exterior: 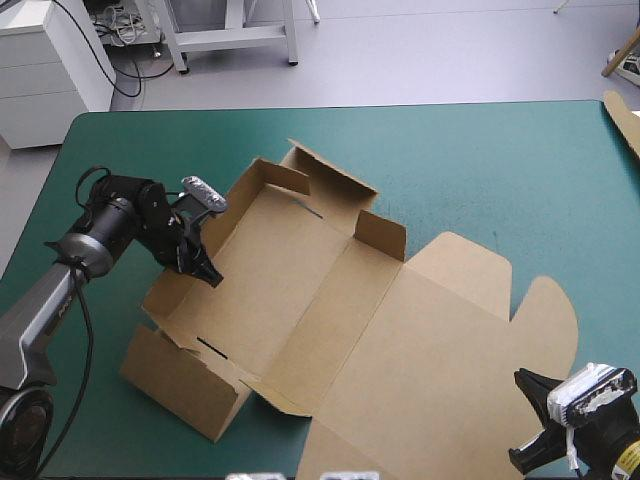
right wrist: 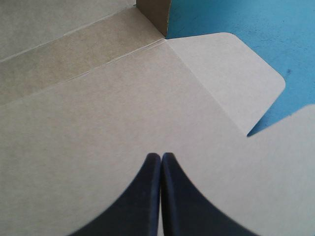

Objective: Fold the box

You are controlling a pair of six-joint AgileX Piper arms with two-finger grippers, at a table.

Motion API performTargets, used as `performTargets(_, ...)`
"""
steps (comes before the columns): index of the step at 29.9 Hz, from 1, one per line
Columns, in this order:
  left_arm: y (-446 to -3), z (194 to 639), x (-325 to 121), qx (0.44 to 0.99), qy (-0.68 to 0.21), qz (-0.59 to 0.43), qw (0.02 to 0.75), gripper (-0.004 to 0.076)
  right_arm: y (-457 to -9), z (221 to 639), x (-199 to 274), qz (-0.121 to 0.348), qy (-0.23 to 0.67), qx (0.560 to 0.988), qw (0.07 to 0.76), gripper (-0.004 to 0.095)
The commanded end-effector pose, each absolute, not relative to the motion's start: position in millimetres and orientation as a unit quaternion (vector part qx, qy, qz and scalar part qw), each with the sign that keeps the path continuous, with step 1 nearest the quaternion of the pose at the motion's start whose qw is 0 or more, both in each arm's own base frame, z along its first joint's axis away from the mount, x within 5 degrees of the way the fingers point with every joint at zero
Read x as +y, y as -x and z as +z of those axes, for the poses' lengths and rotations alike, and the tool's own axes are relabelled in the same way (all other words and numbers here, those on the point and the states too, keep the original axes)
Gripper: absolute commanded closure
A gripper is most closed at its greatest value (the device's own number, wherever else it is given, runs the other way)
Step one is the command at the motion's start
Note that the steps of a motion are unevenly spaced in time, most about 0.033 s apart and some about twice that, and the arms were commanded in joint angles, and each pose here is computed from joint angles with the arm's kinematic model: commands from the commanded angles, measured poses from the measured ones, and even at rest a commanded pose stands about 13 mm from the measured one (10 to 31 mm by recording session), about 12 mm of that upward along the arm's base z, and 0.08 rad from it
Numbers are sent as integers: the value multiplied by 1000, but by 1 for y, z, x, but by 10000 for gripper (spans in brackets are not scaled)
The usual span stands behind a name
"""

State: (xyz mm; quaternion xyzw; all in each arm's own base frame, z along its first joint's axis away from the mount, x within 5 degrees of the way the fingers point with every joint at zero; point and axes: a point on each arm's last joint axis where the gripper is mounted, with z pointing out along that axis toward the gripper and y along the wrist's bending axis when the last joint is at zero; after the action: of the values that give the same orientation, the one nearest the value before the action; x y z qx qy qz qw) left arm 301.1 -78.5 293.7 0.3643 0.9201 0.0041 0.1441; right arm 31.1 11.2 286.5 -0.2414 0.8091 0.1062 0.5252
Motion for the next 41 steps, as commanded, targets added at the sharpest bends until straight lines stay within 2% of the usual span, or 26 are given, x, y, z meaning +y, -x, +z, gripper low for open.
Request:
performTargets(1, -302, 338, -99, 871, -422, 78, 238, 731, -33, 299, 13, 112, 237, 786, 560, 924)
performTargets(11, -299, 367, -155, 753, -514, 195, 362, 731, -33, 299, 13, 112, 237, 786, 560, 924)
performTargets(22, -285, 386, -197, 619, -589, 279, 439, 731, -33, 299, 13, 112, 237, 786, 560, 924)
performTargets(25, -281, 388, -206, 605, -590, 277, 457, 731, -33, 299, 13, 112, 237, 786, 560, 924)
performTargets(33, -257, 373, -230, 597, -620, 248, 445, 731, -33, 299, 13, 119, 229, 787, 560, 924)
performTargets(41, -254, 346, -222, 578, -615, 292, 450, 731, -33, 299, 13, 119, 228, 788, 560, 924)
